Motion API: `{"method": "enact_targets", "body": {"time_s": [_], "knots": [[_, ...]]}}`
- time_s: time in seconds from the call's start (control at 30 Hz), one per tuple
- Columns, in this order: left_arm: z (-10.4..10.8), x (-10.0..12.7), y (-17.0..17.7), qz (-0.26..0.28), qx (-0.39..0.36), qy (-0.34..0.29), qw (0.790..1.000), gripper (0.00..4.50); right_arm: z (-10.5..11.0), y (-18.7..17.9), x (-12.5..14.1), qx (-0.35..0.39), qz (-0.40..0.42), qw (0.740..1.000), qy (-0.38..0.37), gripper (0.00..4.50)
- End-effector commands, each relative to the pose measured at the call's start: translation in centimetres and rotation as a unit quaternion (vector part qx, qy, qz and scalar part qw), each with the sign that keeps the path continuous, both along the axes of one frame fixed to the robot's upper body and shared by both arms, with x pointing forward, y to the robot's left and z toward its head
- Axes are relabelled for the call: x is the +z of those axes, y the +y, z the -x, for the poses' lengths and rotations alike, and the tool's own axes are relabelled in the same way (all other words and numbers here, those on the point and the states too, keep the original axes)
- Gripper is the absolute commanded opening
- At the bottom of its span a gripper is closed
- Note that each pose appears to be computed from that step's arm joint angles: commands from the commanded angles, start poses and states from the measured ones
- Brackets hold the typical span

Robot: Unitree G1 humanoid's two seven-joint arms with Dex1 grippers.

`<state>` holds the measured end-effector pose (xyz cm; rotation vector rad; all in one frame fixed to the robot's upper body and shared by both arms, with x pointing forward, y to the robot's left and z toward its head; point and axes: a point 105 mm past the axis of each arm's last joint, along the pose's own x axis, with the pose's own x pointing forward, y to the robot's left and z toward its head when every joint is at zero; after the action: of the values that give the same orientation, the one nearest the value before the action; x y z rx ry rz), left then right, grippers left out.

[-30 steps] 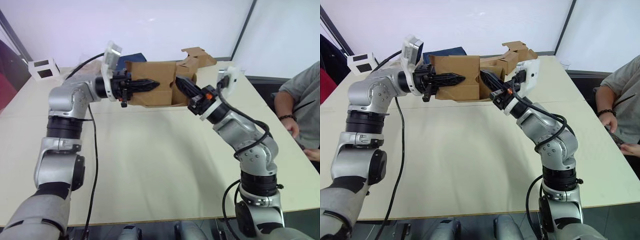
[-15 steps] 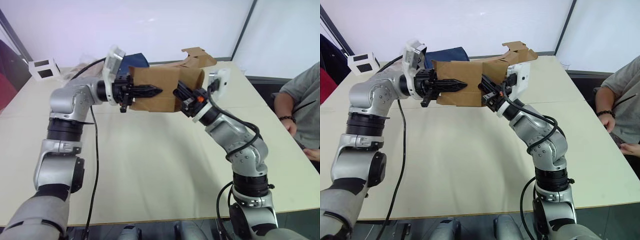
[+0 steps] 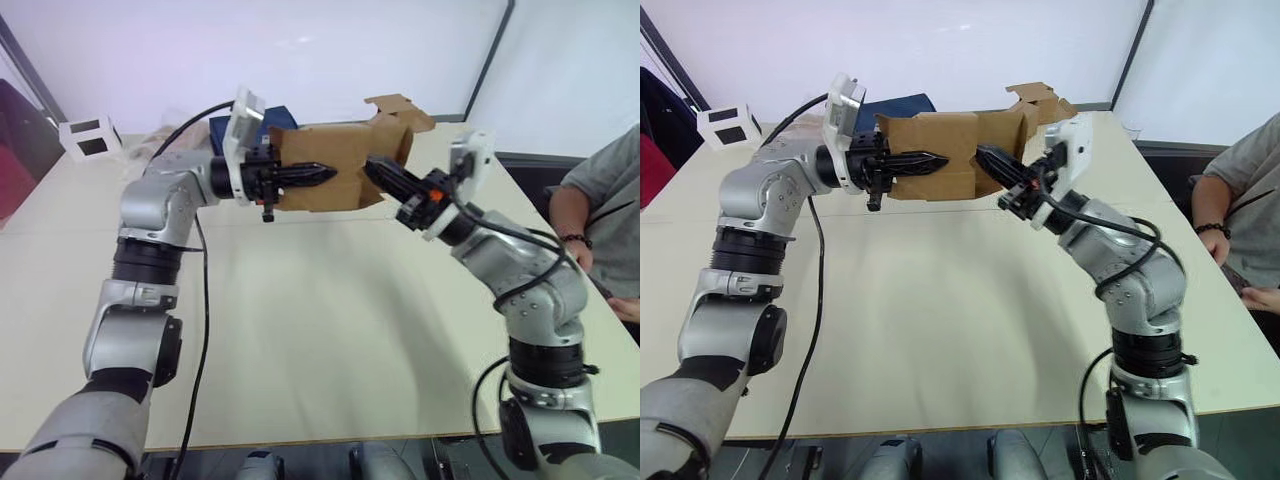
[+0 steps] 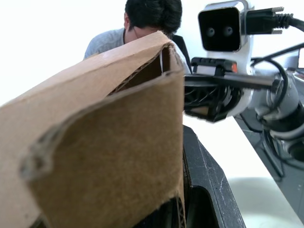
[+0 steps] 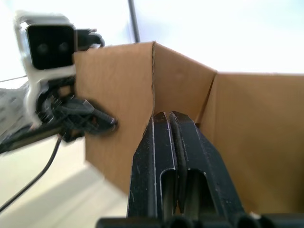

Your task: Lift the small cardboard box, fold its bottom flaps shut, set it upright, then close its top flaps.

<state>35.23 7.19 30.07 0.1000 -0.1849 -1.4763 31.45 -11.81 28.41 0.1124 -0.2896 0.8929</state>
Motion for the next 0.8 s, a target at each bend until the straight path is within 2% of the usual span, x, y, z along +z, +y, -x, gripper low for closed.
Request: {"method": "enact_targets", "body": {"time_s": [0.03, 0.07, 0.17, 0.3, 0.4, 0.67, 0.8], "knots": [[0.3, 1.5, 0.0, 0.010, -0.007, -0.022, 1.000, 0.00, 2.0, -1.5, 1.1, 0.019, 0.004, 1.000, -0.011, 0.05], [0.3, 1.6, 0.0, 0.013, -0.008, -0.021, 1.000, 0.00, 2.1, -1.9, 0.8, 0.015, 0.015, 1.000, -0.003, 0.05], [0.3, 1.7, -0.1, 0.012, -0.009, -0.022, 1.000, 0.00, 2.0, -2.2, -2.6, 0.002, 0.080, 0.996, 0.041, 0.05], [0.4, 1.8, -0.4, 0.013, -0.019, -0.019, 1.000, 0.00, 0.3, -2.2, -5.0, -0.046, 0.116, 0.991, 0.045, 0.05], [0.5, 1.8, -0.6, 0.012, -0.025, -0.017, 0.999, 0.00, -2.3, -3.3, -4.8, -0.117, 0.094, 0.988, 0.024, 0.05], [0.6, 1.5, -0.8, 0.012, -0.027, -0.014, 0.999, 0.00, -1.4, -0.2, -2.9, -0.022, 0.038, 0.999, 0.004, 0.05], [0.7, 1.4, -0.7, 0.013, -0.026, -0.012, 0.999, 0.00, -1.4, 0.7, -2.7, -0.011, 0.032, 0.999, 0.003, 0.05]]}}
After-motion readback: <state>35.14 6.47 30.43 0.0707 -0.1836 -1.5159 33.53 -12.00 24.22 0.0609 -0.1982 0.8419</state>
